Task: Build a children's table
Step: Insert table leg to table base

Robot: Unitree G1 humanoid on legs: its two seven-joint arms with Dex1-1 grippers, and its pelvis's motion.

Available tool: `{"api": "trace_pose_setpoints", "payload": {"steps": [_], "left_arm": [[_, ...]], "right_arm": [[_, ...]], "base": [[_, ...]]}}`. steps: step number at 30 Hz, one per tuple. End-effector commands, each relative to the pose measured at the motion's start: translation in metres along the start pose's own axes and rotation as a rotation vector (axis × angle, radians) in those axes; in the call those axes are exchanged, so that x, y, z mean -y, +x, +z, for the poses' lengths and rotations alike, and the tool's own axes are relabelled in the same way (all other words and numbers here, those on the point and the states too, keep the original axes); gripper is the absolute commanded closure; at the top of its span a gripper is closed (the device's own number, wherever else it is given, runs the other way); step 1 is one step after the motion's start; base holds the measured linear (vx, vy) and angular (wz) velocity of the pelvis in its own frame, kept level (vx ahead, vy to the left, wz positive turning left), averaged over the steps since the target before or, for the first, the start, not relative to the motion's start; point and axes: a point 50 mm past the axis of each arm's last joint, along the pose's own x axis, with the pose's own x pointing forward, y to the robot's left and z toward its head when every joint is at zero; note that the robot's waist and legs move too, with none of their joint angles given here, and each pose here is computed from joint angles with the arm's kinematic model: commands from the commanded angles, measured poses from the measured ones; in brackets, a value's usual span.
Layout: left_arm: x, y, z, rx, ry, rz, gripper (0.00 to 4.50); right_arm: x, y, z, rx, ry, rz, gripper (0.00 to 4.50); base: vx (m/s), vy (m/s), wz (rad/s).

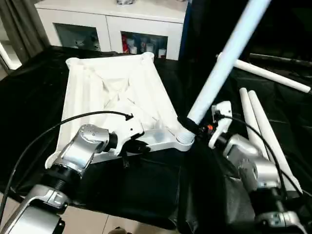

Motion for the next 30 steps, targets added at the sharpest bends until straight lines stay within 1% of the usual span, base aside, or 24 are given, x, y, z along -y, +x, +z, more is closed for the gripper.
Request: {"api": "trace_pose_setpoints", "payload": {"steps": [1, 2, 5, 8, 14, 15, 19, 21, 24, 25, 27, 30], "left_arm": [[-0.015, -0.011, 0.016, 0.099, 0.007, 0.112, 4.50], [-0.015, -0.011, 0.016, 0.099, 0.006, 0.110, 4.50], [-0.013, -0.010, 0.015, 0.096, 0.009, 0.097, 4.50], [-0.011, -0.009, 0.015, 0.093, 0.012, 0.085, 4.50], [-0.008, -0.009, 0.013, 0.083, 0.026, 0.065, 4.50], [-0.007, -0.009, 0.011, 0.079, 0.032, 0.057, 4.50], [-0.006, -0.011, 0.010, 0.071, 0.044, 0.044, 4.50], [-0.004, -0.012, 0.012, 0.073, 0.059, 0.016, 4.50], [0.000, -0.014, 0.012, 0.058, 0.092, -0.051, 4.50], [0.000, -0.014, 0.012, 0.058, 0.092, -0.051, 4.50], [0.004, -0.017, 0.010, 0.037, 0.106, -0.125, 4.50], [0.007, -0.019, 0.010, 0.021, 0.109, -0.176, 4.50]], "right_arm": [[-0.003, -0.008, -0.030, -0.122, -0.007, -0.023, 2.59], [-0.004, -0.009, -0.031, -0.127, -0.012, -0.023, 2.59], [-0.008, -0.008, -0.035, -0.175, -0.065, 0.009, 2.59], [-0.012, -0.005, -0.036, -0.221, -0.102, 0.047, 2.59], [-0.013, 0.001, -0.032, -0.256, -0.123, 0.103, 2.59], [-0.010, 0.005, -0.028, -0.267, -0.135, 0.126, 2.59], [-0.007, 0.011, -0.023, -0.287, -0.133, 0.169, 2.59], [-0.006, 0.012, -0.023, -0.312, -0.124, 0.219, 2.59], [-0.008, 0.009, -0.028, -0.363, -0.134, 0.324, 2.59], [-0.008, 0.009, -0.028, -0.363, -0.134, 0.324, 2.59], [-0.009, 0.007, -0.031, -0.399, -0.155, 0.403, 2.59], [-0.009, 0.006, -0.032, -0.413, -0.169, 0.447, 2.59]], "base": [[0.000, 0.000, 0.00], [0.000, 0.000, 0.00], [0.000, 0.000, 0.00], [0.000, 0.000, 0.00], [0.000, 0.000, 0.00], [0.000, 0.000, 0.00], [0.000, 0.000, 0.00], [0.000, 0.000, 0.00], [0.000, 0.000, 0.00], [0.000, 0.000, 0.00], [0.000, 0.000, 0.00], [0.000, 0.000, 0.00]]}}
